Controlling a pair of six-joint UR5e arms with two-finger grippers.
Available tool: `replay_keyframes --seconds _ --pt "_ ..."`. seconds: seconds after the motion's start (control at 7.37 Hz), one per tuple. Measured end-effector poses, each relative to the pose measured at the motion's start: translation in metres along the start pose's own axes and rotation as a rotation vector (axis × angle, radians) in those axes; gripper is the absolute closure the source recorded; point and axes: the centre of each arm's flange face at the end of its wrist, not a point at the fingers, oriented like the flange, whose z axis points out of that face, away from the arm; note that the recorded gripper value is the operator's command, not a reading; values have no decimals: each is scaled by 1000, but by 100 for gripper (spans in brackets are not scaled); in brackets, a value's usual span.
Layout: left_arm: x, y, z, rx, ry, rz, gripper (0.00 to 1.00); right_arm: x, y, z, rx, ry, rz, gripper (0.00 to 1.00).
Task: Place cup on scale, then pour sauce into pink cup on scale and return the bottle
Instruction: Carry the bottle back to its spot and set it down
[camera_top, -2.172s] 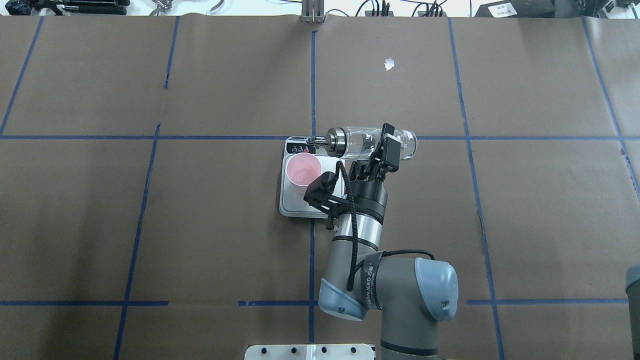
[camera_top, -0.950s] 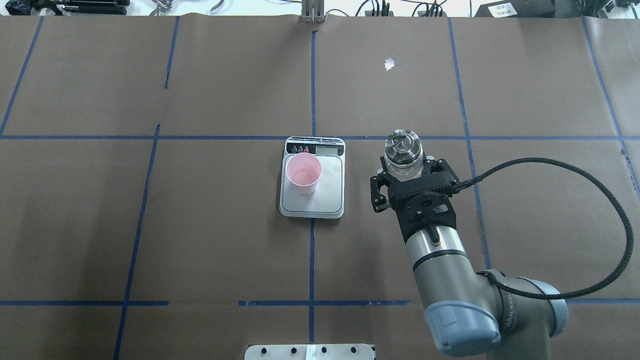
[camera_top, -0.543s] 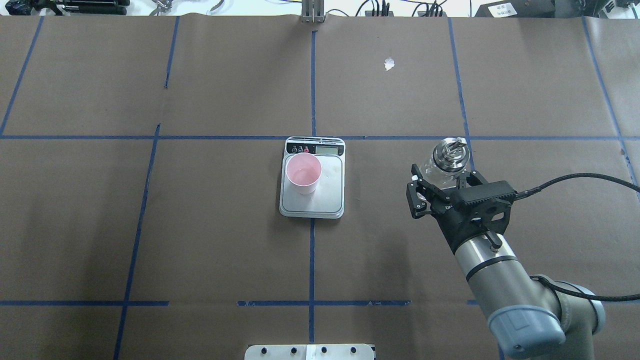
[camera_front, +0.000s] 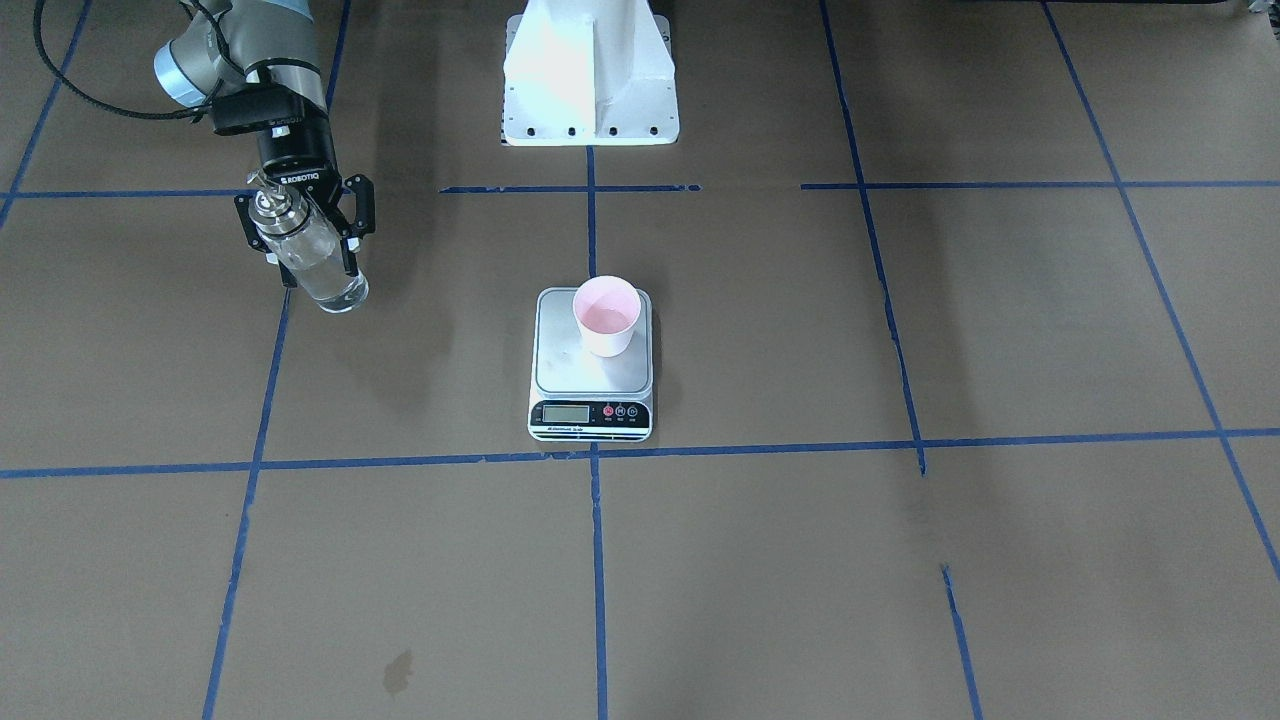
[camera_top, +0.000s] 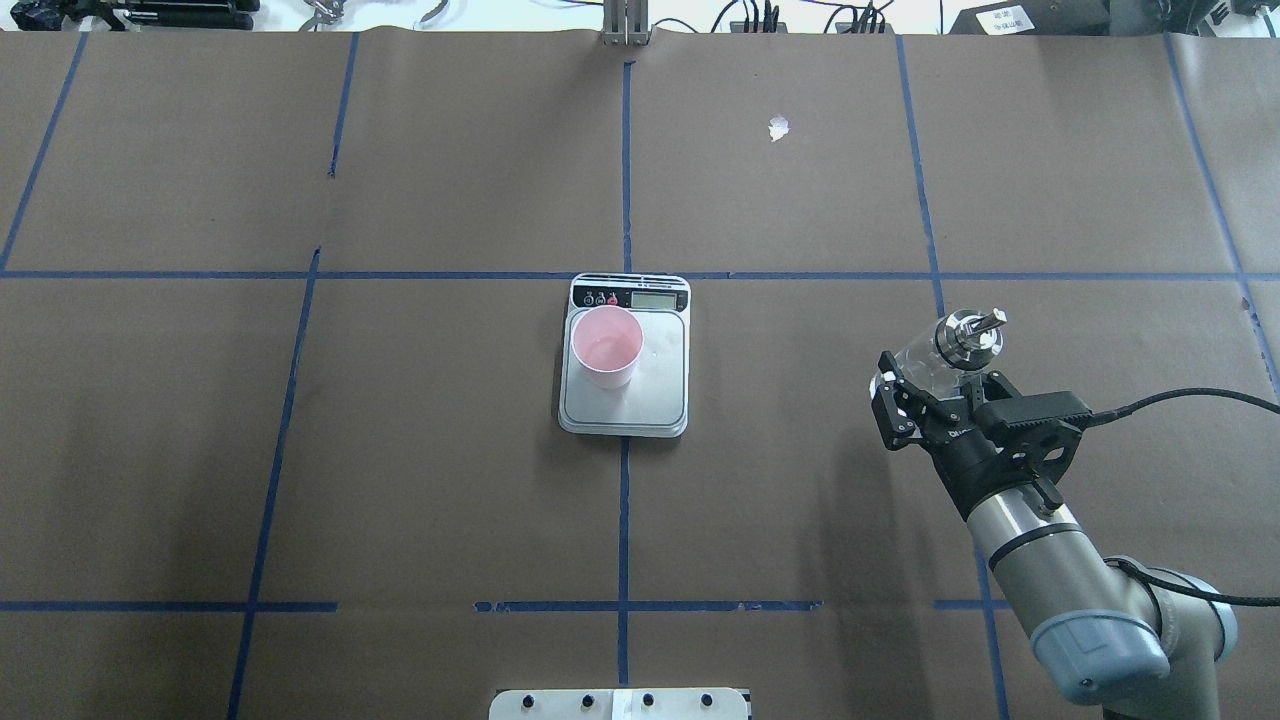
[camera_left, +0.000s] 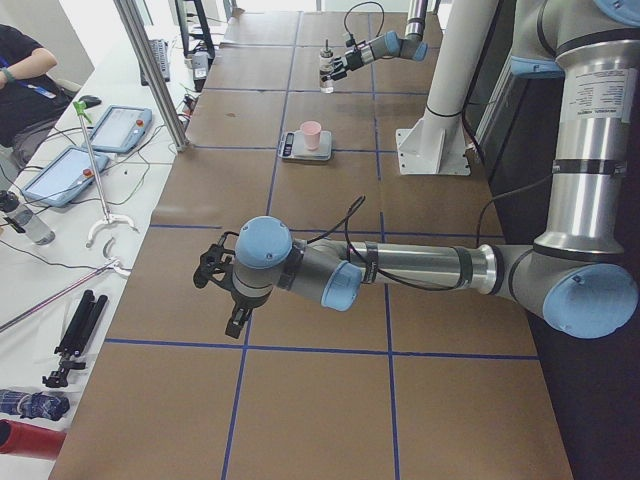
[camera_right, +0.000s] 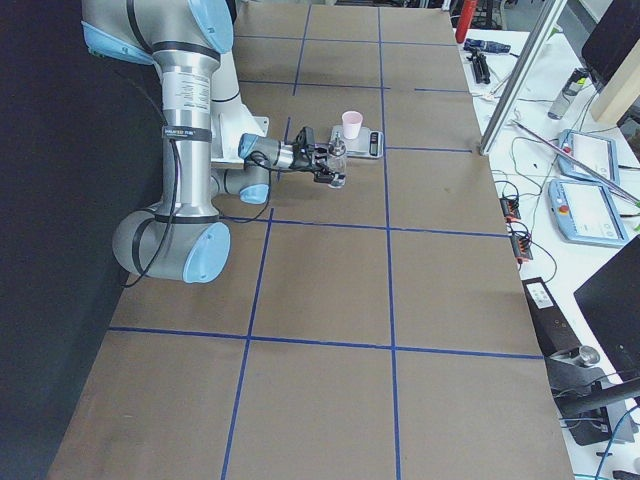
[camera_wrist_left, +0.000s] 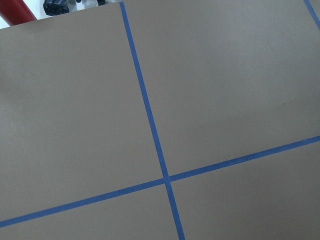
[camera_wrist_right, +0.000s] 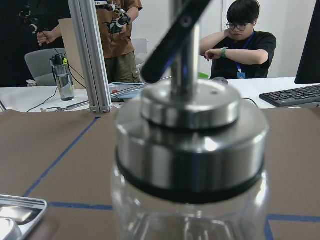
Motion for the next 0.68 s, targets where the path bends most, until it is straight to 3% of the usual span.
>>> replay_keyframes --seconds 0.68 --pt "4 -3 -4 8 0 9 0 43 29 13 -2 65 -56 100"
